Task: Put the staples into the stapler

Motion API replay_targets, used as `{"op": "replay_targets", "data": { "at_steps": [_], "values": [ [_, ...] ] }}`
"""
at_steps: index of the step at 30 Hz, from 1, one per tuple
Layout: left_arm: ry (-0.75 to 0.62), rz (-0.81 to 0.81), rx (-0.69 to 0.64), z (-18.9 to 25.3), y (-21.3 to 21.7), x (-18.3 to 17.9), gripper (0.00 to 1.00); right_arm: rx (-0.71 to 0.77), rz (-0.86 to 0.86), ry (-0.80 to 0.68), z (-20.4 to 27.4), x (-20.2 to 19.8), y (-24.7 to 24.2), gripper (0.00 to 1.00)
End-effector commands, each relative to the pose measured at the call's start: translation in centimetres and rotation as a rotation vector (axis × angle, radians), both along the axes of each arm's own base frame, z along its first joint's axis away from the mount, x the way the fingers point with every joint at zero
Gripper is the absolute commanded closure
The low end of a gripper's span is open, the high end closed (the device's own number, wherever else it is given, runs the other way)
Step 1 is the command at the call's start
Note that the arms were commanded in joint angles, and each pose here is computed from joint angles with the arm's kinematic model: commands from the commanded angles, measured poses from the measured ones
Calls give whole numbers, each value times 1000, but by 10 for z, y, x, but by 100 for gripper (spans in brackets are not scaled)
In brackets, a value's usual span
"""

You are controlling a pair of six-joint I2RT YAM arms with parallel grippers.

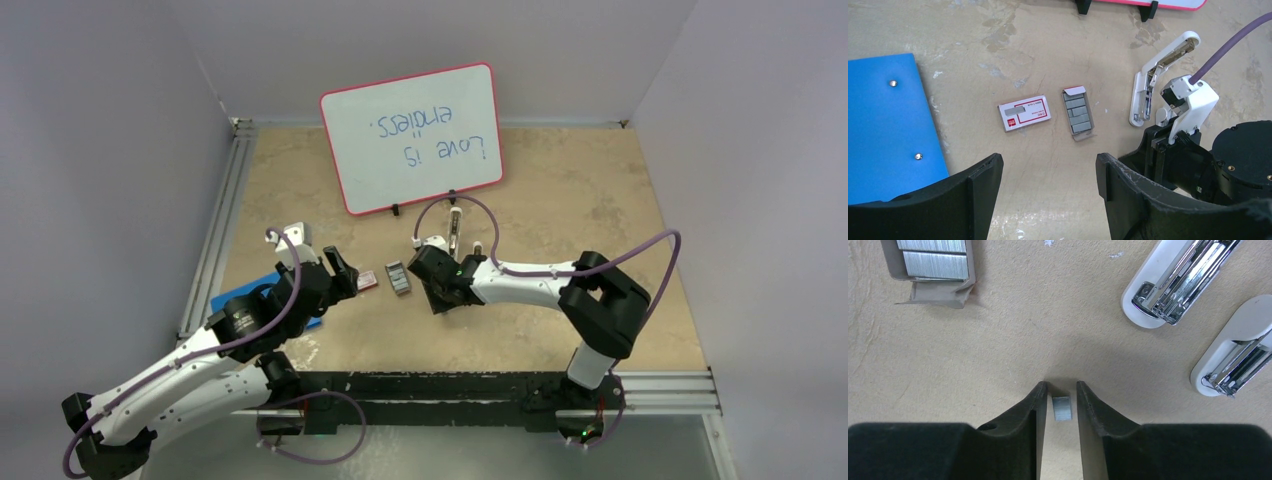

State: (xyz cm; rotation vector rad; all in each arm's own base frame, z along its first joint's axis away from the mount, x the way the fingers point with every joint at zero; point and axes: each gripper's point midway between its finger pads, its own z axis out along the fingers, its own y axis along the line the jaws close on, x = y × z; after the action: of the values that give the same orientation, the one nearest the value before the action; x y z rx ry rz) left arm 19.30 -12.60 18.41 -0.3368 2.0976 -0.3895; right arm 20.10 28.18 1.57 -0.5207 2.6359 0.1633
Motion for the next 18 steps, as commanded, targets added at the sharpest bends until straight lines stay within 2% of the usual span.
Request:
{"op": "replay_targets", "data": {
  "at_steps": [1,6,13,18],
  "values": [
    [-20,16,-23,5,-1,4,31,-13,-2,14,6,-5,-2,66],
    [-19,14,-26,5,-1,4,31,-25,7,32,3,-9,-5,66],
    [-15,15,-26,4,-1,3,31,-59,-19,29,1,-9,-11,75],
    [-15,13,-25,4,-2,3,31,-54,-26,24,4,-8,-10,76]
  ]
}}
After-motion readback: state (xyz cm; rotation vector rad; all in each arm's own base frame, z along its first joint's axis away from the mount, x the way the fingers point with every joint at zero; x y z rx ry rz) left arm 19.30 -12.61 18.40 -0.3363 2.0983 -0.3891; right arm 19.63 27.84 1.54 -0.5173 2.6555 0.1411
